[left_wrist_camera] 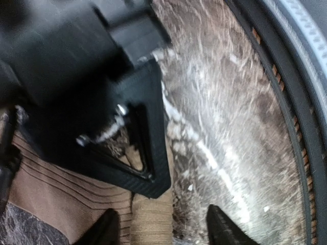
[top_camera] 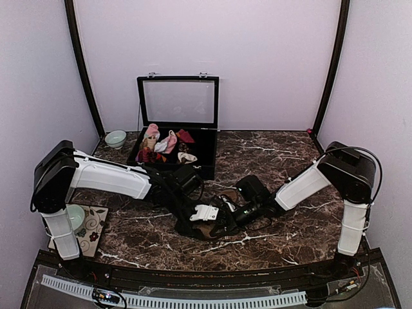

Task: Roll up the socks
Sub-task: Roll the sock at the center of the board.

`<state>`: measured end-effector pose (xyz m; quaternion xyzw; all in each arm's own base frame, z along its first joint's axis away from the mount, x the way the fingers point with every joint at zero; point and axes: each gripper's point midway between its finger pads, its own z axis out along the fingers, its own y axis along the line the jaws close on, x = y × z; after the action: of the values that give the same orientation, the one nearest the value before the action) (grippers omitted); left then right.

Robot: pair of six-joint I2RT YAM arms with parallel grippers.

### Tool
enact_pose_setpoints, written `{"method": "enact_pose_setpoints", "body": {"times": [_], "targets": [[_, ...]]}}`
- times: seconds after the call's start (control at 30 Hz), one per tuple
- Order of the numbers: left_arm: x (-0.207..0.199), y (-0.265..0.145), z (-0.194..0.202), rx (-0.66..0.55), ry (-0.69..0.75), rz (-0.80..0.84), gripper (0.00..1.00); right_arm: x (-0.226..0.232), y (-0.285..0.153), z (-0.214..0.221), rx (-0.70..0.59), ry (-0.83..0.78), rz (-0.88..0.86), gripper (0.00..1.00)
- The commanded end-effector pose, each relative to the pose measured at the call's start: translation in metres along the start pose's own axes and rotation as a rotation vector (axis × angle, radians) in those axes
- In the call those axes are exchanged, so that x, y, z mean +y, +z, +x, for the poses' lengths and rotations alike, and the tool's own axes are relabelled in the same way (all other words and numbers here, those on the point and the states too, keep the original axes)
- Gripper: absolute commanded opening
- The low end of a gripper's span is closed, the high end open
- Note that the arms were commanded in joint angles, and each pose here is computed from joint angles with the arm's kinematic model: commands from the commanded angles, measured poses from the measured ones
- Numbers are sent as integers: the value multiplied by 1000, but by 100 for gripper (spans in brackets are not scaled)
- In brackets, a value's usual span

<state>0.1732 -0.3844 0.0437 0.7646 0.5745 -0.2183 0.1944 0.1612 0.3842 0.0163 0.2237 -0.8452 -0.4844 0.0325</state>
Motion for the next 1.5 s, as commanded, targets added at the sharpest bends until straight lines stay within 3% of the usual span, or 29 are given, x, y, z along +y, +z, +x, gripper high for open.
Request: {"method": "enact_pose_setpoints", "body": {"times": [0.0,0.13,0.2,0.6,1.13,1.2,1.4,1.47], "targets": [[-8,-19,-26,-76,-60,49,50,-76,-3,58,111,238,248,3],[-2,-3,-4,-21,-131,47,29,-75,-3,57,99,233,246,3],[0,2,5,-7,-171,59,26,-76,-4,58,96,235,244,3],[11,6,21,8,-232,63,45,-73,-4,56,85,220,231,3],[-4,0,-3,-90,-264,195,44,-70,-1,49,62,213,211,4],[-3,3,-3,-89,-280,206,40,-70,-2,49,59,213,208,4],[-1,15,19,-20,-322,209,4,-68,-4,48,40,199,206,7],[2,17,27,-5,-363,211,0,-66,-7,44,18,176,210,13]]}}
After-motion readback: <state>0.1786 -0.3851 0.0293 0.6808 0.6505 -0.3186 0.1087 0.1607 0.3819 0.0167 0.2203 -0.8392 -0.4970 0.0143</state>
